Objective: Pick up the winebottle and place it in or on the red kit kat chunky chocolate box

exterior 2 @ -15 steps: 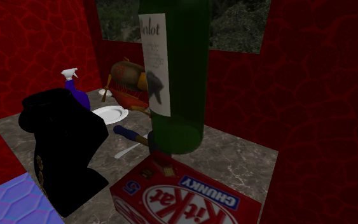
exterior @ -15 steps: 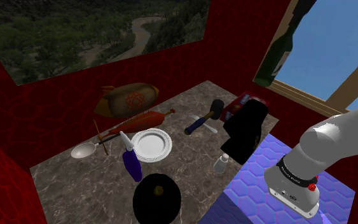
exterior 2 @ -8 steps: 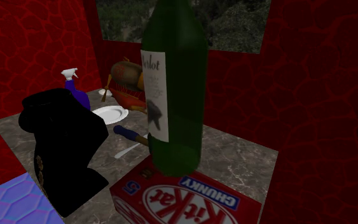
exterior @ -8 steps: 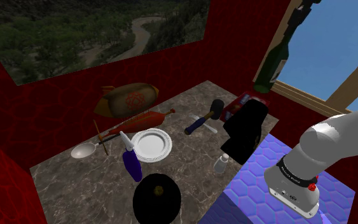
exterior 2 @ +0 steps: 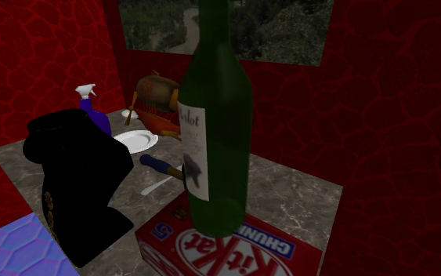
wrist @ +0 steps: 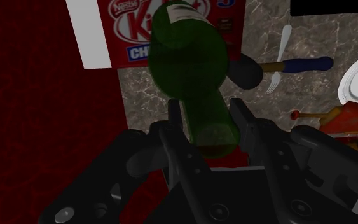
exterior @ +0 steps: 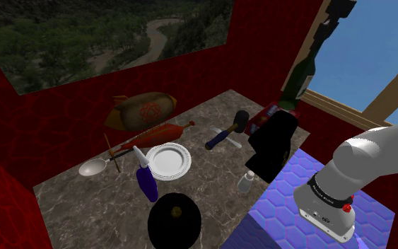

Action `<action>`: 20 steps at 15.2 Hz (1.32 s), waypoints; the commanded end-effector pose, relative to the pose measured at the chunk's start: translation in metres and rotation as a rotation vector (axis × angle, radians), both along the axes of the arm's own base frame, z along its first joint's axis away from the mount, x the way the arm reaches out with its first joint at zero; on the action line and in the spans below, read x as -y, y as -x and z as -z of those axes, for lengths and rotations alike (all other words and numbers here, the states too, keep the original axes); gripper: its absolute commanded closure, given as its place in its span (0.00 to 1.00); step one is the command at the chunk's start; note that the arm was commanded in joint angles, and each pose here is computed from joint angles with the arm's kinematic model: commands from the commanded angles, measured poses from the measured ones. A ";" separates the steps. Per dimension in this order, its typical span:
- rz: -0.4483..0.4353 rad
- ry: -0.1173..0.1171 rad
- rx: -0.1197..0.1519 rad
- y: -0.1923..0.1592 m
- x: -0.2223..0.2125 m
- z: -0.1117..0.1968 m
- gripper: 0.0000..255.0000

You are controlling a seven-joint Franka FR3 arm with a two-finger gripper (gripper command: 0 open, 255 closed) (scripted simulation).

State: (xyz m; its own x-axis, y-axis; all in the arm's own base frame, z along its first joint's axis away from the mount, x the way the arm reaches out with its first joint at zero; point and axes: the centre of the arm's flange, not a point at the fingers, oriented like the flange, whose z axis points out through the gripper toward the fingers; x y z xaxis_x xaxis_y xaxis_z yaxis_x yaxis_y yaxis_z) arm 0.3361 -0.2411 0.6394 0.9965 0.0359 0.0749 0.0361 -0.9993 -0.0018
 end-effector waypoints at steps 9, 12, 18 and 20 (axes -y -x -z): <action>0.000 0.000 0.001 0.000 0.001 0.054 1.00; 0.000 0.000 0.001 0.000 0.001 0.069 1.00; 0.000 0.000 0.001 0.000 0.001 0.079 1.00; 0.000 0.000 0.001 0.000 0.001 0.079 1.00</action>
State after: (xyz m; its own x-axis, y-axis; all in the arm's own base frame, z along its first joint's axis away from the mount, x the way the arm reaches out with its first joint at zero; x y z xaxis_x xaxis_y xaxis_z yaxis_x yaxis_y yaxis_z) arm 0.3357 -0.2420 0.5600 0.9965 0.0360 0.0753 0.0362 -0.9993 -0.0016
